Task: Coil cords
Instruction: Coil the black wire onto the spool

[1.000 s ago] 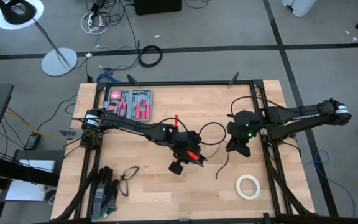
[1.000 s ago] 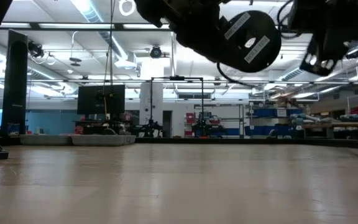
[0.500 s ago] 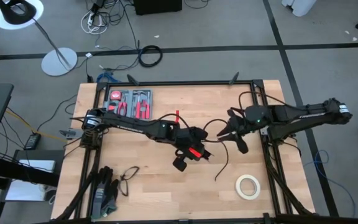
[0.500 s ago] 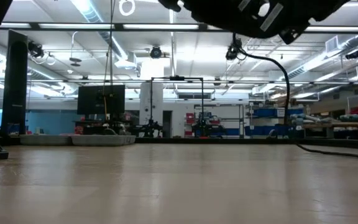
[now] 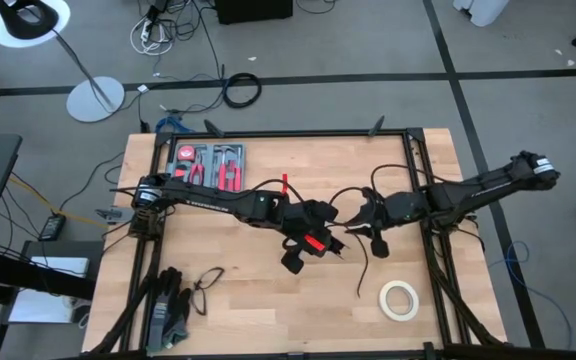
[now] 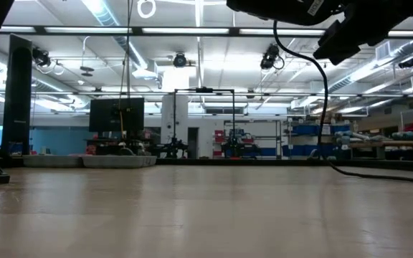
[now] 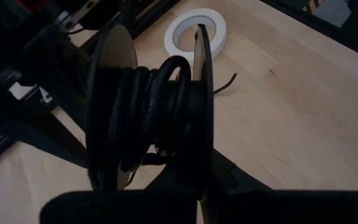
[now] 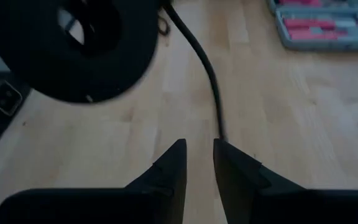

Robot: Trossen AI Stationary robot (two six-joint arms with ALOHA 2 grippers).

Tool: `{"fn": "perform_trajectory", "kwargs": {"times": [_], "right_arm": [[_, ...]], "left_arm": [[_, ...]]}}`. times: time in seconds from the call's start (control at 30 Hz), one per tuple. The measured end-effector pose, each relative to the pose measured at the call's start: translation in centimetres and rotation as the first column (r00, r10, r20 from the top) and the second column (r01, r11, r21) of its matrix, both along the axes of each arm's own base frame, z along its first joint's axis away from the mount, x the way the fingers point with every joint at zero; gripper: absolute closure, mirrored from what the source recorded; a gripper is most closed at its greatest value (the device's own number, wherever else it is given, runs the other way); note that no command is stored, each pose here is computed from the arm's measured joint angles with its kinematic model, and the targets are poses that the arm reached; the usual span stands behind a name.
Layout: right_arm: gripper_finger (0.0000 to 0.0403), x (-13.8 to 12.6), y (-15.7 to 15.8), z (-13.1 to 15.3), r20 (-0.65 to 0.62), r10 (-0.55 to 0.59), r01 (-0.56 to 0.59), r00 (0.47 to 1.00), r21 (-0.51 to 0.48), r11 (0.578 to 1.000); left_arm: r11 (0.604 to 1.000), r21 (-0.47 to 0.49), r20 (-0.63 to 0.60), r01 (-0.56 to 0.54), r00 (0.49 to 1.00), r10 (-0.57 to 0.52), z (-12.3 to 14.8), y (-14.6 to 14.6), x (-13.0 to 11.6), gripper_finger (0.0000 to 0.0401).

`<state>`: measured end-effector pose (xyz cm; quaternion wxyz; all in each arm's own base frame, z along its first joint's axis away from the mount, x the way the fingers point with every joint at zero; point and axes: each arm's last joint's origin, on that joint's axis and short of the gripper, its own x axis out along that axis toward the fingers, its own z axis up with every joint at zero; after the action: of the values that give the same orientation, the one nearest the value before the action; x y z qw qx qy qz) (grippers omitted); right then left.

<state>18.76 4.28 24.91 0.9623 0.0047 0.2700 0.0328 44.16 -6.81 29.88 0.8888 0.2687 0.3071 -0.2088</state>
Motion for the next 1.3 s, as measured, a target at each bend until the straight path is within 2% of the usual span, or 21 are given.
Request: {"fn": "perform_trajectory", "kwargs": {"times": [0.07,0.43,0.7,0.83,1.0,1.17,1.3], "right_arm": [[0.0323,0.1,0.2,0.0,0.026,-0.015,0.015,1.000,-0.011,1.000],[0.0329,0.5,0.3,-1.5,-0.017,-0.068,0.066,0.998,-0.090,0.994],[0.0330,0.1,1.0,-1.7,-0.043,-0.049,0.044,0.998,-0.124,0.991],[0.0330,-0.4,1.7,-1.7,-0.005,-0.122,0.117,0.993,-0.231,0.966],[0.0330,-0.6,2.4,-1.6,0.038,-0.173,0.176,0.984,-0.303,0.937],[0.0330,-0.6,2.5,-1.4,0.078,-0.214,0.228,0.974,-0.339,0.913],[0.0330,-0.6,2.5,-1.4,0.080,-0.210,0.225,0.974,-0.344,0.912]], "left_arm": [[1.000,0.000,0.002,0.000,1.000,0.000,0.0,0.0,0.0,0.0401],[1.000,0.003,0.030,-0.009,1.000,0.008,0.2,0.0,0.2,0.0401],[1.000,-0.005,0.013,-0.025,1.000,0.025,0.1,0.0,0.1,0.0401],[1.000,-0.005,0.012,-0.025,1.000,0.025,0.1,0.0,0.1,0.0401],[1.000,-0.006,0.017,-0.025,1.000,0.025,0.1,0.0,0.1,0.0401],[1.000,-0.009,0.027,-0.025,0.999,0.026,0.2,0.0,0.2,0.0401],[1.000,-0.011,0.031,-0.027,0.999,0.027,0.2,0.0,0.2,0.0401]]}}
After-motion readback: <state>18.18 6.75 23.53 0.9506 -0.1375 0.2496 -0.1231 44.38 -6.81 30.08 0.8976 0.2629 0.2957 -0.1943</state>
